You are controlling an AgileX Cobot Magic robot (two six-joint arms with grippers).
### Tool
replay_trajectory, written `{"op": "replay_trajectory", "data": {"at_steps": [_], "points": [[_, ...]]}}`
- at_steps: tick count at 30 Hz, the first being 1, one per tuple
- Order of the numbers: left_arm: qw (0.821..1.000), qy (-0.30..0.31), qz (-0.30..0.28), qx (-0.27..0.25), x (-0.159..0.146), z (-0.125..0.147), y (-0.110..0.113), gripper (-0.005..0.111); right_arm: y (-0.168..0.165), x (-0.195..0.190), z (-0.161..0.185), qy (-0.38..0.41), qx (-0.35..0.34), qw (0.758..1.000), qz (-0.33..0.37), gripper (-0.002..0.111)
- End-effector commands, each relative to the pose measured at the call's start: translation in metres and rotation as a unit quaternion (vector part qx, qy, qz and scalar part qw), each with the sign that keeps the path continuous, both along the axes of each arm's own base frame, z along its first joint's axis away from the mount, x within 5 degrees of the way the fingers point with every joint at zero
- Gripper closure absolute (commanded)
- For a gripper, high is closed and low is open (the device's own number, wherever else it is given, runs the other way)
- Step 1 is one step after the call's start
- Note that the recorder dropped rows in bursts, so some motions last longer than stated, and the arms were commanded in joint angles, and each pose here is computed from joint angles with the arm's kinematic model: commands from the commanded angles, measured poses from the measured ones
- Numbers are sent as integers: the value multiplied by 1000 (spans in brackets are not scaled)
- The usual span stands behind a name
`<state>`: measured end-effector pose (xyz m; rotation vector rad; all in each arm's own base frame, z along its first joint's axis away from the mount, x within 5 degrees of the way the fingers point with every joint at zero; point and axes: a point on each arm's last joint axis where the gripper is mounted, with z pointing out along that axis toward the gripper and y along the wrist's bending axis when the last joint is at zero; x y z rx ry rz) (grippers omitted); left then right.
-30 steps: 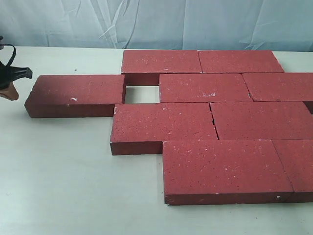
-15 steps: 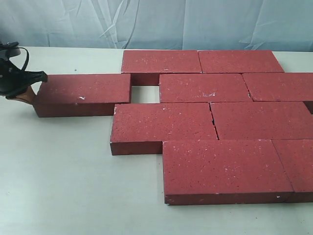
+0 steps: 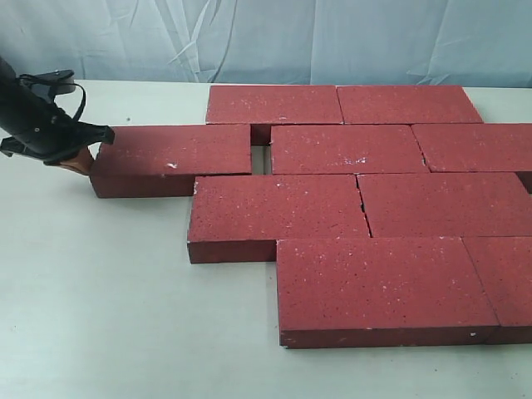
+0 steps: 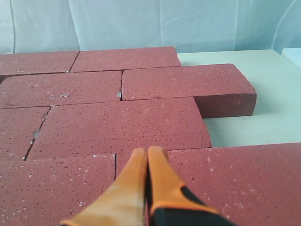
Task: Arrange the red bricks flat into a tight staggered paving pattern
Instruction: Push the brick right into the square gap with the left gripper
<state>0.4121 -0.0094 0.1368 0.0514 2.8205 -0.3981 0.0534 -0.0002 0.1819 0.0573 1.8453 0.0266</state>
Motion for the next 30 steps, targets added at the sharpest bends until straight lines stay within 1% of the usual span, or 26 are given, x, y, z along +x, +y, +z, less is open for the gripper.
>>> {"op": "replay_trajectory", "data": {"at_steps": [1,8,18,28,30], "points": [[1000,-10,-12,-7,1,0,-8,107,0,0,0,-5,-4,1000,3,109],[999,-20,-31,-17,2,1,-20,107,0,0,0,-5,-4,1000,3,109],[997,-31,-68,-9,1,1,-40,107,0,0,0,-6,-3,1000,3,109],[997,-29,-75,-4,0,1,-40,107,0,0,0,-6,-3,1000,3,109],[996,-26,-80,7,0,0,-38,107,0,0,0,-6,-3,1000,3,109]]}}
